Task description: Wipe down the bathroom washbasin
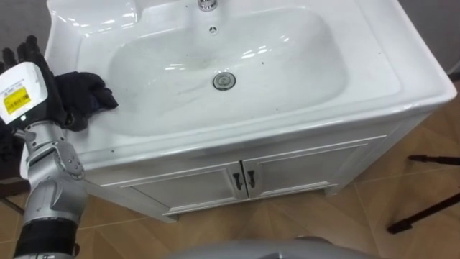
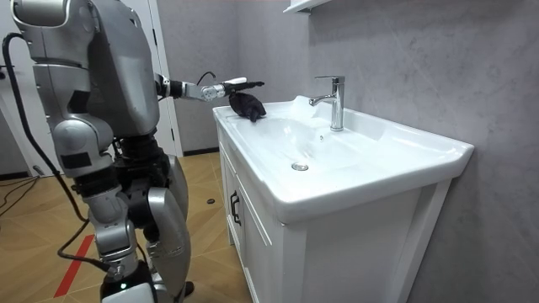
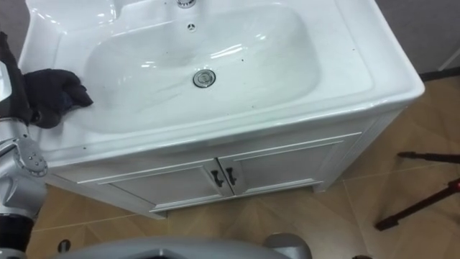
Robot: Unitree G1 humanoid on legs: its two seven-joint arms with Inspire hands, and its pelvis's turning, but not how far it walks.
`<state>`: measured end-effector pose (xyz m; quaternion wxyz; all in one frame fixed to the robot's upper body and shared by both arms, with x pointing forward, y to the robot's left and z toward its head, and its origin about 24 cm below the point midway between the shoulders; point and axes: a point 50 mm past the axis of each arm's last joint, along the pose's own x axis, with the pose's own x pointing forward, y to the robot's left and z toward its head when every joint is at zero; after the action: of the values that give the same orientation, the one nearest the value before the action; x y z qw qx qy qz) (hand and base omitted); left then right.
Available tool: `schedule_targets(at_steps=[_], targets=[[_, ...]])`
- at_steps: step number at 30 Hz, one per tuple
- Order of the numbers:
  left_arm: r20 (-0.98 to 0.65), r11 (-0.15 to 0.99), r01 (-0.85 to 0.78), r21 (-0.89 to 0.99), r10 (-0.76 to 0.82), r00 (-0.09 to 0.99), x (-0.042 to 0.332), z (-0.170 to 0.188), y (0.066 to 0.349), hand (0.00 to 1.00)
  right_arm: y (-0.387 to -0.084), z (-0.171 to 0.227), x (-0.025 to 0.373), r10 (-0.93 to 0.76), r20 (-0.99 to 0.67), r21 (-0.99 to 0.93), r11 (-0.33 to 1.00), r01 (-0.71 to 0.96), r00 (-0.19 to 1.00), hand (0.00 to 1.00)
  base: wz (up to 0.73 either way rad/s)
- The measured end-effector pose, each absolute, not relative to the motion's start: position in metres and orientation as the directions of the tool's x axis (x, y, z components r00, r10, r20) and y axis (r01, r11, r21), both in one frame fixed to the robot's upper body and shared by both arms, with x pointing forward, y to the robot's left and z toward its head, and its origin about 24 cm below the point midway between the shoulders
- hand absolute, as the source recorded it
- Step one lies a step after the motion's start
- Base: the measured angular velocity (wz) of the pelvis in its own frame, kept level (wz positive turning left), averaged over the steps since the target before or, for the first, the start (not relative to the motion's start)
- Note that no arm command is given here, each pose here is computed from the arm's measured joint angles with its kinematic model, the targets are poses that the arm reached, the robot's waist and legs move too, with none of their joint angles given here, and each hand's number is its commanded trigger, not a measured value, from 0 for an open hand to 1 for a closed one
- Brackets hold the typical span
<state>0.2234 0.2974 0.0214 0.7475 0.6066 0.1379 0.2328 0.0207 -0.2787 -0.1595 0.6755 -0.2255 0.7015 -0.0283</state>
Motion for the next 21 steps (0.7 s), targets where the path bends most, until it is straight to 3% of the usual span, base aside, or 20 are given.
schedule_targets(at_steps=[14, 21], targets=[[0.076, 0.178, -0.191, 0.965, 0.510, 0.857, 0.2251, 0.0240, 0.2976, 0.00, -0.2777, -0.1591, 0.0308, -0.336, -0.940, -0.338, 0.900, -0.276, 0.054, 0.00, 0.00], [-0.043, 0.476, -0.289, 0.830, 0.571, 0.820, 0.2237, 0.0159, 0.2986, 0.00, -0.2770, -0.1595, 0.0281, -0.337, -0.940, -0.336, 0.896, -0.291, 0.049, 0.00, 0.00]])
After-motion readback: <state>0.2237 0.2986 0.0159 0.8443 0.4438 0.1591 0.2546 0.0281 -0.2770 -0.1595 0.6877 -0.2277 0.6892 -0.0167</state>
